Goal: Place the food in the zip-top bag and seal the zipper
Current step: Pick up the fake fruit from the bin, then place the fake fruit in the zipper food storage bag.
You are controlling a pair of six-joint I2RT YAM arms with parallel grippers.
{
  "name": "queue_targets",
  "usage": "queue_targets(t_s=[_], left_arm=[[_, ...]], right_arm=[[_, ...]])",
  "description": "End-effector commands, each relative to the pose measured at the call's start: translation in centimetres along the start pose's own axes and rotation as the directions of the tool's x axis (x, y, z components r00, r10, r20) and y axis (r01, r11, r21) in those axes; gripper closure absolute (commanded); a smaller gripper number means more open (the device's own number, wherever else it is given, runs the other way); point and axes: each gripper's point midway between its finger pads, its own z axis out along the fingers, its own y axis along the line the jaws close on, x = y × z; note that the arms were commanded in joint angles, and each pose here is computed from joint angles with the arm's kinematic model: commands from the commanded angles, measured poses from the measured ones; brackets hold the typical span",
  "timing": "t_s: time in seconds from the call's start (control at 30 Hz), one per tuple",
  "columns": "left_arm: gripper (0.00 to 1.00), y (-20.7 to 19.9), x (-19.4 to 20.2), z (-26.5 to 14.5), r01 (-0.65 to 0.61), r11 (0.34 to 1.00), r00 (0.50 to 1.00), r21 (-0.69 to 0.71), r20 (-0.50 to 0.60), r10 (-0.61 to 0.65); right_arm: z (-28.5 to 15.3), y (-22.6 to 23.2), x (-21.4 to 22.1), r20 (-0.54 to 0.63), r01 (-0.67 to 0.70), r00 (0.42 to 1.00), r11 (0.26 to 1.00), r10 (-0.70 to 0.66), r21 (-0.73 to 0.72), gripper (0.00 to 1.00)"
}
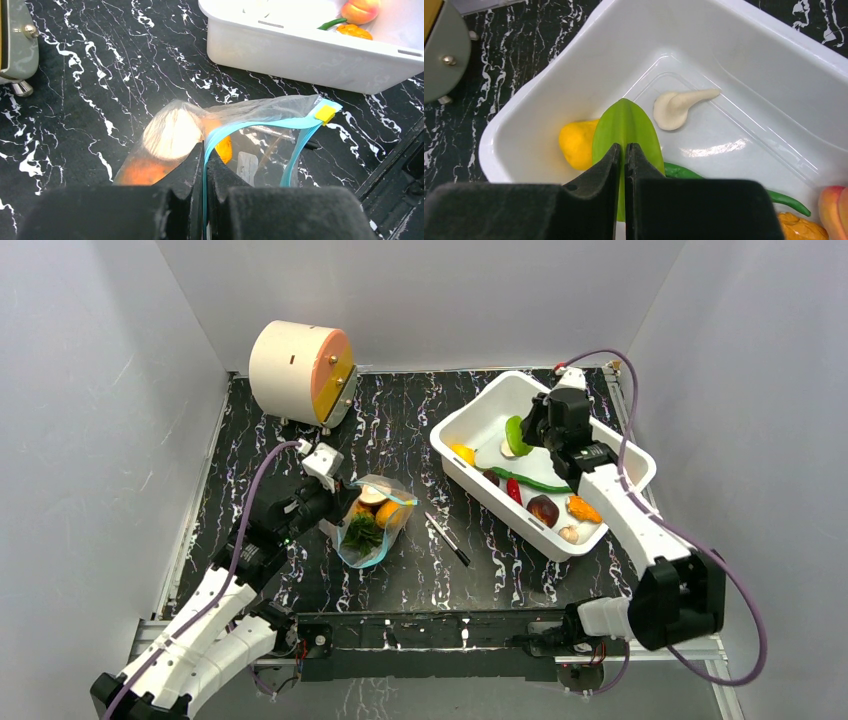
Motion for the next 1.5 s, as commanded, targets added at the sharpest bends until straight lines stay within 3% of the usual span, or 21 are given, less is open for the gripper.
queue_targets(t_s=[0.0,0.47,0.9,1.2,1.47], left_arm=[[1.00,-0.1,-1.4,0.4,0.052,0.999,0.998,-0.009,0.036,-0.051],[1.00,0.9,-4.6,1.7,0.137,0.987,0.990,-0.080,0.036,-0.135],[1.00,0.9,-6.3,2.4,0.221,0.971,0.975,-0.096,0.039,-0.218],[1.00,0.9,-7.0,2.2,0.244,0.964,0.970,-0.101,0.043,-0.241],[1.00,0.7,-7.3,1.9,0.252,0.963,0.967,-0.096,0.052,-0.248]], right_arm=[[-3.2,0.8,-2.8,0.086,0.039,0.996,0.998,-0.035,-0.051,1.00],[-10.2,9.5,-3.0,0.064,0.021,0.998,0.929,0.003,-0.368,1.00],[-17.8,19.7,-1.3,-0.016,-0.069,0.997,0.725,0.080,-0.685,1.00],[-20.5,24.1,1.1,-0.099,-0.129,0.992,0.630,0.084,-0.766,1.00],[-20.2,27.2,3.9,-0.145,-0.143,0.988,0.636,0.049,-0.758,1.00]])
